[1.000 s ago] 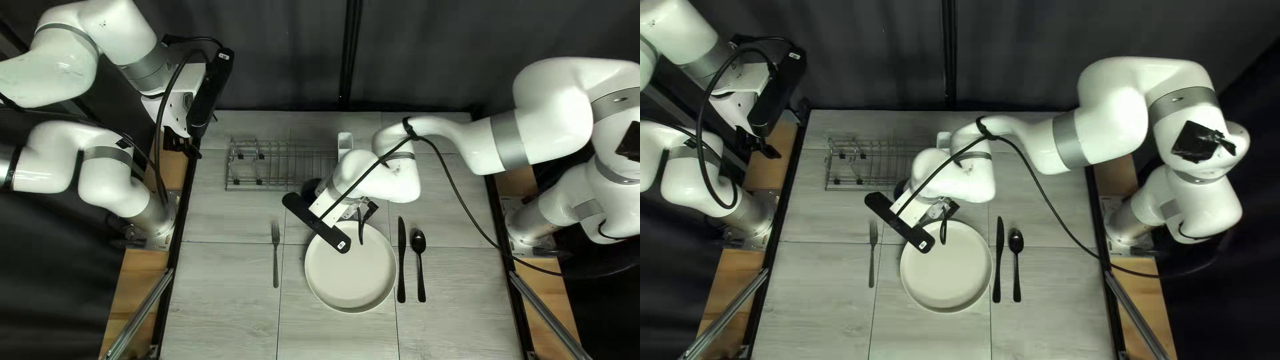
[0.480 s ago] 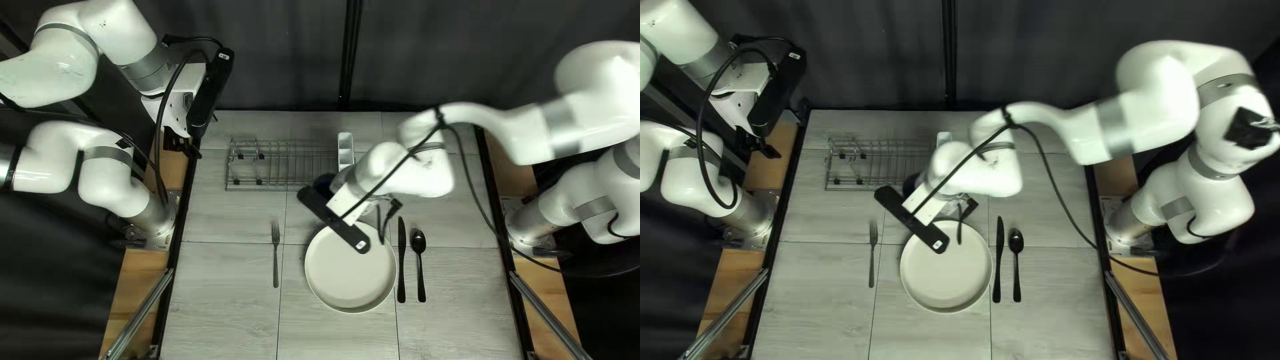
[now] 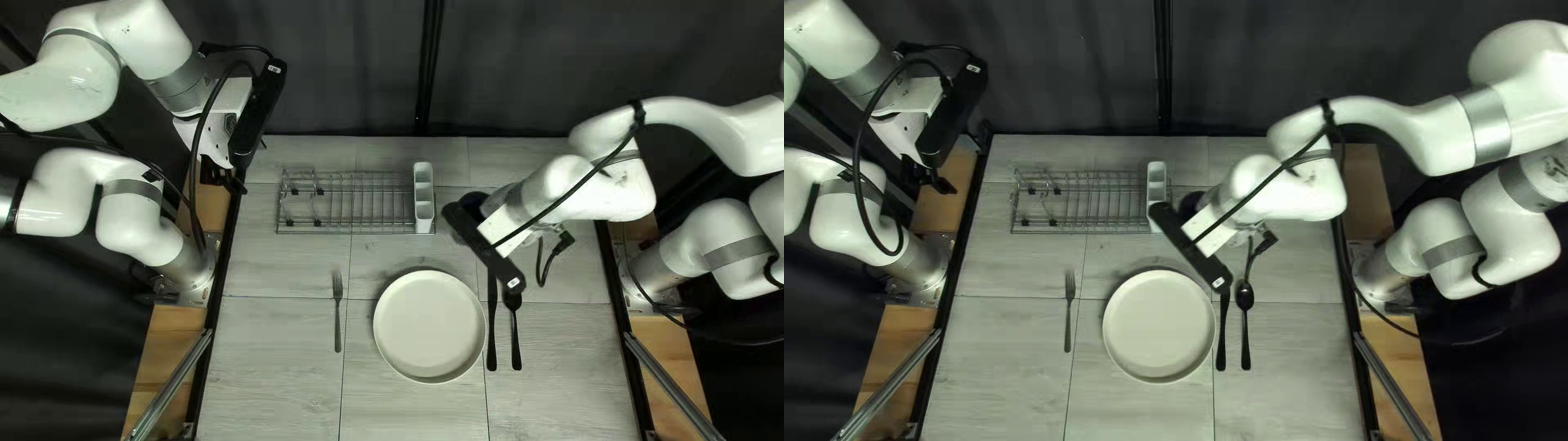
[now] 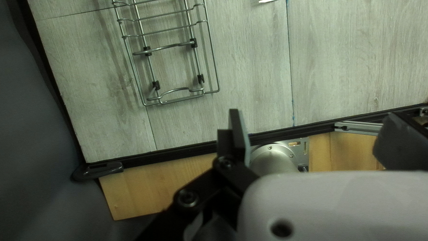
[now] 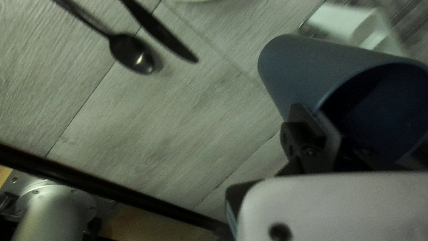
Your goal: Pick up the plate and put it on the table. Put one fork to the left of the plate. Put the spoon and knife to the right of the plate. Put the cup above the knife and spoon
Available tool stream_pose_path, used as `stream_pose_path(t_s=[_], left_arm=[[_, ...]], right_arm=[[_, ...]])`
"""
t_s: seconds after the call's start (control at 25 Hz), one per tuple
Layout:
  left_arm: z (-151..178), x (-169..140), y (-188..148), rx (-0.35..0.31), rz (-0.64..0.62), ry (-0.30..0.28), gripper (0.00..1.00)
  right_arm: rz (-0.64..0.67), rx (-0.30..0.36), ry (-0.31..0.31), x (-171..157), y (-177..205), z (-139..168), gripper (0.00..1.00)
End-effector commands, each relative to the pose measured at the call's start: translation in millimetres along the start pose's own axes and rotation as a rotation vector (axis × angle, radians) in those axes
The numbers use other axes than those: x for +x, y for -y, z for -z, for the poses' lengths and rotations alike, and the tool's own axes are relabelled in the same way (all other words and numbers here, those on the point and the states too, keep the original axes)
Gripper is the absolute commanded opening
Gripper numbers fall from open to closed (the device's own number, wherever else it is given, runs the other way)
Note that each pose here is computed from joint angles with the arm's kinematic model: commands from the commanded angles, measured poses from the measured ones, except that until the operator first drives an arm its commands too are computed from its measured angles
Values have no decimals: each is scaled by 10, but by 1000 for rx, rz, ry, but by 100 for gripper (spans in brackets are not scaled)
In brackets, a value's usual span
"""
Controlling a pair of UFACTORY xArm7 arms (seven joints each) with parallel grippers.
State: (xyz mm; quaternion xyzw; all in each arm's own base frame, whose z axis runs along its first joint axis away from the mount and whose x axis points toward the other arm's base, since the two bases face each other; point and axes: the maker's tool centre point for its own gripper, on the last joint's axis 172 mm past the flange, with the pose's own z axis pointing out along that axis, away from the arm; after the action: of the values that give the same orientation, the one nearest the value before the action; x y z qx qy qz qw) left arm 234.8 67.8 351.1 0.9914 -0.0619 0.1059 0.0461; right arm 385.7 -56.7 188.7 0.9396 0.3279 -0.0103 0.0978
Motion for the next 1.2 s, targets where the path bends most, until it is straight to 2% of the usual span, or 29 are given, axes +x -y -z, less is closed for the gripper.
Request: stream_pose_path(t_s=[0.04,0.32,0.6,0.64,0.68,0.8,1.0,1.2], left_arm=[[0,0,0,0,0,0,100],[0,0,0,0,0,0,100],[0,0,0,0,0,0,100],[0,0,0,0,0,0,100],[0,0,0,0,0,0,100],[0,0,0,0,0,0,100],[0,0,0,0,0,0,100],[0,0,0,0,0,0,100]], right_arm=[[-19,30,-6,-99,-11,-182,0],[-38,53,-11,-94,86,-416,0],[-44,66,-22,-55,61,-468,0],[-46,66,-27,-61,67,-455,36],[-50,63,-32,-77,71,-421,100],[-66,52,-46,-130,57,-285,100],[-107,27,-47,-231,20,109,100],[-164,42,-41,-135,106,429,100]])
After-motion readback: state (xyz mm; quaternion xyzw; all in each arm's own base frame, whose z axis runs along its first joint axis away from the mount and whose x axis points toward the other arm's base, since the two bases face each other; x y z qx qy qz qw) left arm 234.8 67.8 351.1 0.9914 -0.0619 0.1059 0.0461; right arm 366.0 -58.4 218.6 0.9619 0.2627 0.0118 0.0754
